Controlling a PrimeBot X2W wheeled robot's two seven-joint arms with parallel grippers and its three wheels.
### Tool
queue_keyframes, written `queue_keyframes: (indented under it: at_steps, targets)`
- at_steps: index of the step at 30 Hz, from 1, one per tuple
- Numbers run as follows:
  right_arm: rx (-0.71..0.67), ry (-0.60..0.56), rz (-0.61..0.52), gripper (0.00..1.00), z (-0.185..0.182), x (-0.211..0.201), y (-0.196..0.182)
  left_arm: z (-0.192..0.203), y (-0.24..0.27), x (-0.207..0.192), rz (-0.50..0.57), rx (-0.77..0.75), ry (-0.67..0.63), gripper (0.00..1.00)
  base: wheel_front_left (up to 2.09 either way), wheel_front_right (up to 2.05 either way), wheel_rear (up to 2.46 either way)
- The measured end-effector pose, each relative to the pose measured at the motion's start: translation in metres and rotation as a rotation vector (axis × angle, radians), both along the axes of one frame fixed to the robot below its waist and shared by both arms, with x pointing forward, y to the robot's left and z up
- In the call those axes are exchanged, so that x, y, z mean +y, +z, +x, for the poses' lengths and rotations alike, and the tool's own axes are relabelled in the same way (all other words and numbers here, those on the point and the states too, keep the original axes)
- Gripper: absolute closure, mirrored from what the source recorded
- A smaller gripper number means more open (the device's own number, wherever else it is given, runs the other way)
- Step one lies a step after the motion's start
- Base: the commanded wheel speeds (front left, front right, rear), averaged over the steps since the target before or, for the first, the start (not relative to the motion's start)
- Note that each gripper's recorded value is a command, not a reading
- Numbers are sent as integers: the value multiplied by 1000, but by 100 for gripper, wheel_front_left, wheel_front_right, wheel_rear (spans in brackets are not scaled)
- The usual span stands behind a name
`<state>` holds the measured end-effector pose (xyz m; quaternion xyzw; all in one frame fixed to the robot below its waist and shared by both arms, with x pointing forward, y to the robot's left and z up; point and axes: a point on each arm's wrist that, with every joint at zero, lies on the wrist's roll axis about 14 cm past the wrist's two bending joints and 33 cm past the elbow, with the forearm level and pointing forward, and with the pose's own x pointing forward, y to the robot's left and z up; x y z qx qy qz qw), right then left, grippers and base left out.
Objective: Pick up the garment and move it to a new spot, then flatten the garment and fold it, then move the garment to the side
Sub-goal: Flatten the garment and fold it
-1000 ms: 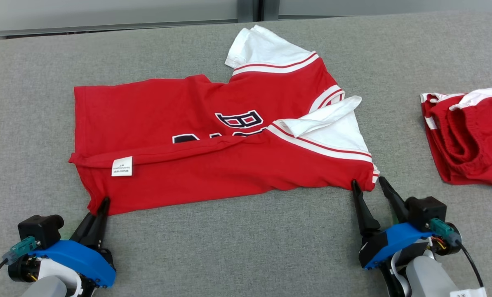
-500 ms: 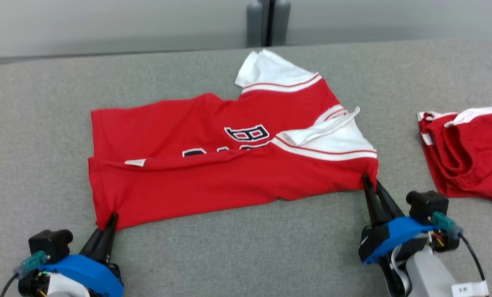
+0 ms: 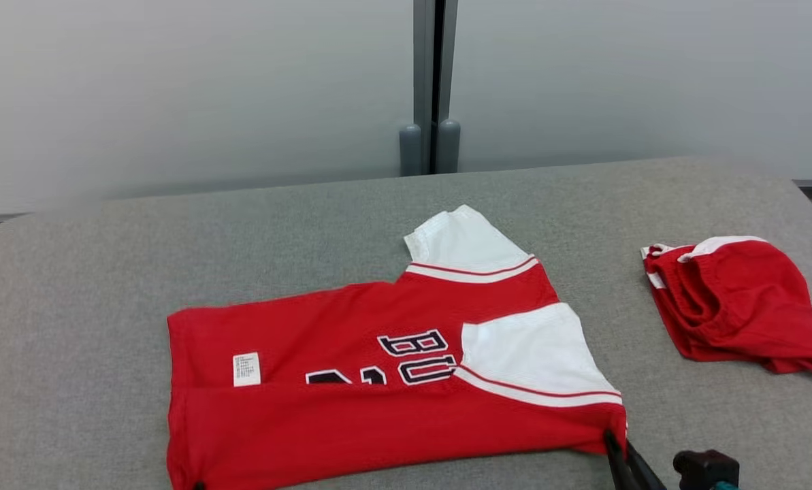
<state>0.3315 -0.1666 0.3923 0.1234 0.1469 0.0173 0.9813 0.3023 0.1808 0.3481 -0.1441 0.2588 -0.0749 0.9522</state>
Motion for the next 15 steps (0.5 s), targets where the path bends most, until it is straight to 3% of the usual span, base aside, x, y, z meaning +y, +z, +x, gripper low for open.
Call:
queue_keyframes:
  at_steps: [8, 9, 10, 13, 15]
  targets:
    - [42, -22, 22, 100, -20, -2, -13, -15, -9, 2, 14, 29, 1, 100, 0, 0, 0]
    - [46, -23, 25, 62, -19, -2, -14, -12, -8, 3, 20, 21, 4, 15, 0, 0, 0]
    - [47, -26, 31, 0, -17, -2, -14, -9, -6, 5, 27, 14, 3, 0, 0, 0, 0]
    - [4, -29, 25, 0, 1, -5, -2, 12, 7, 12, 38, -43, 22, 0, 0, 0, 0]
    - [-36, -15, -41, 0, 17, -10, 9, 32, 19, 21, 66, -93, 31, 0, 0, 0, 0]
